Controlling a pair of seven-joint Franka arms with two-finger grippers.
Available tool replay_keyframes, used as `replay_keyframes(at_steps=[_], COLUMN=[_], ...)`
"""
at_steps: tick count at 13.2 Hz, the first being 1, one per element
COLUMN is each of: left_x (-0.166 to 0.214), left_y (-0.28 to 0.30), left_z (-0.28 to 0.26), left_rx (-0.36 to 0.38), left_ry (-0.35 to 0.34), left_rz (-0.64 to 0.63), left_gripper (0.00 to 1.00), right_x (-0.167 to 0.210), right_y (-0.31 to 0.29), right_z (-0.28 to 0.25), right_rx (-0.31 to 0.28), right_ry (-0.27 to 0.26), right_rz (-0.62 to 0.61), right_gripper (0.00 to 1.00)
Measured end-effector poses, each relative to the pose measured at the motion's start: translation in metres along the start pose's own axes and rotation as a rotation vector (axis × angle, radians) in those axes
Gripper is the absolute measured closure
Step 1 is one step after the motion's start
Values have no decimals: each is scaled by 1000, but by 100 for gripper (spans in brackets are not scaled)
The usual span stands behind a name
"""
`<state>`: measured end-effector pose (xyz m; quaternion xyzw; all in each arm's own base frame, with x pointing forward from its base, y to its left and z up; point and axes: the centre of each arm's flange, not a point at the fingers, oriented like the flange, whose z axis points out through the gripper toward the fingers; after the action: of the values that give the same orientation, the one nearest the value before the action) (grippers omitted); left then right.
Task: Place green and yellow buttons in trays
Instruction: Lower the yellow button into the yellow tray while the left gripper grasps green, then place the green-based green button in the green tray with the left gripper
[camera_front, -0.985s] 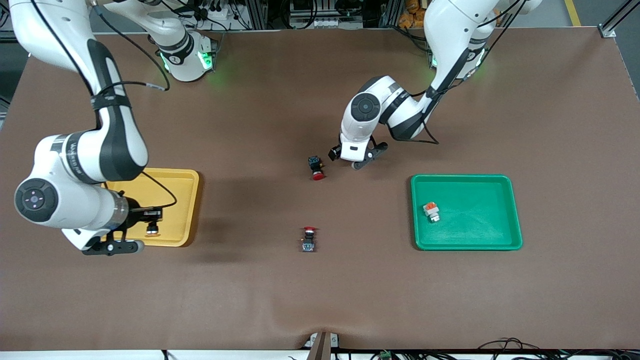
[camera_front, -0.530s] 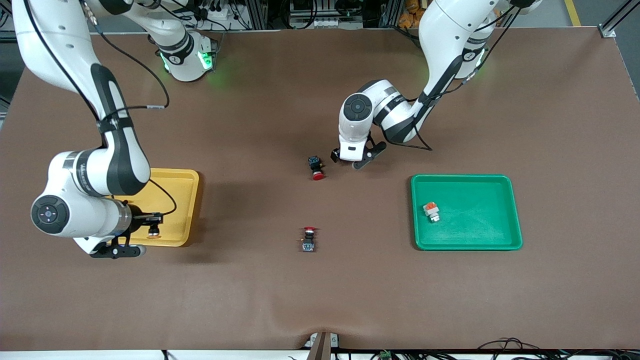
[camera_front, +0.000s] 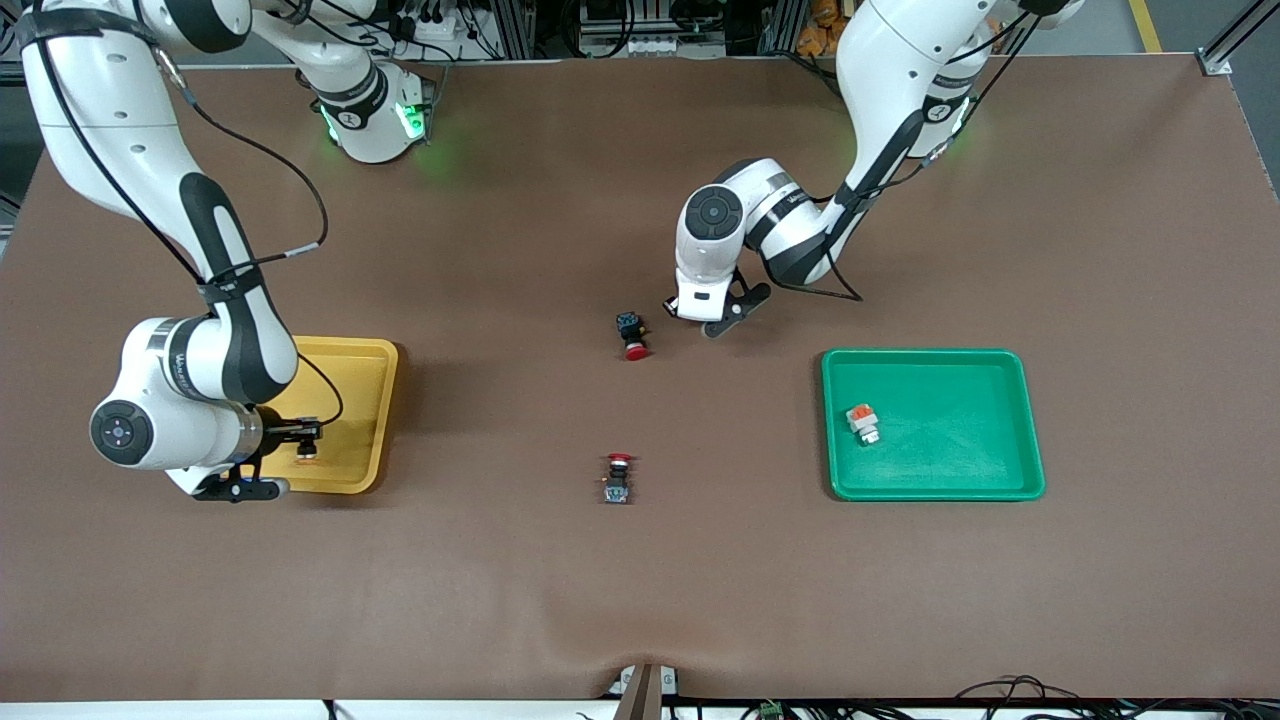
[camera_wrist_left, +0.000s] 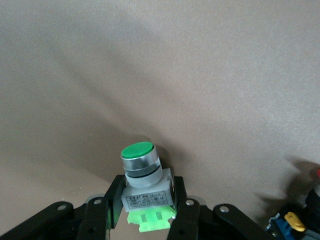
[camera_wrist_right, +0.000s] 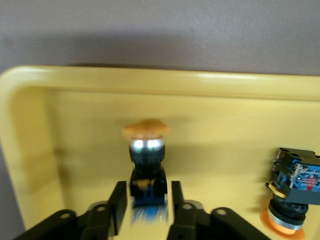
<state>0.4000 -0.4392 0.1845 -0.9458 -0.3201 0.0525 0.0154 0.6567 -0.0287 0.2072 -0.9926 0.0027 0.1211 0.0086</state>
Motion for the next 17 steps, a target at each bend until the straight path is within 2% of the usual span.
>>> replay_keyframes(at_steps=[3,5,6,11,17], left_x=[20,53,73,183,309], left_y=[7,10,9,-21,-93], left_z=[-15,-40,-54,-106,-136], left_rx=[-18,-16,-16,-39,-30], left_ry=[12,27,35,74,93], left_rz=[11,59,83,226,416], left_gripper=[56,56,56,56,56], right_x=[0,-1,-4,-47,-122], right_y=[1,-1,-3,-8,-10], right_z=[-1,-15,-30,-154,-258], right_rx=[1,3,4,7,10], right_ry=[1,-1,-1,37,43], right_rz=[1,-3,-6,-63,-73], right_gripper=[22,4,0,0,0])
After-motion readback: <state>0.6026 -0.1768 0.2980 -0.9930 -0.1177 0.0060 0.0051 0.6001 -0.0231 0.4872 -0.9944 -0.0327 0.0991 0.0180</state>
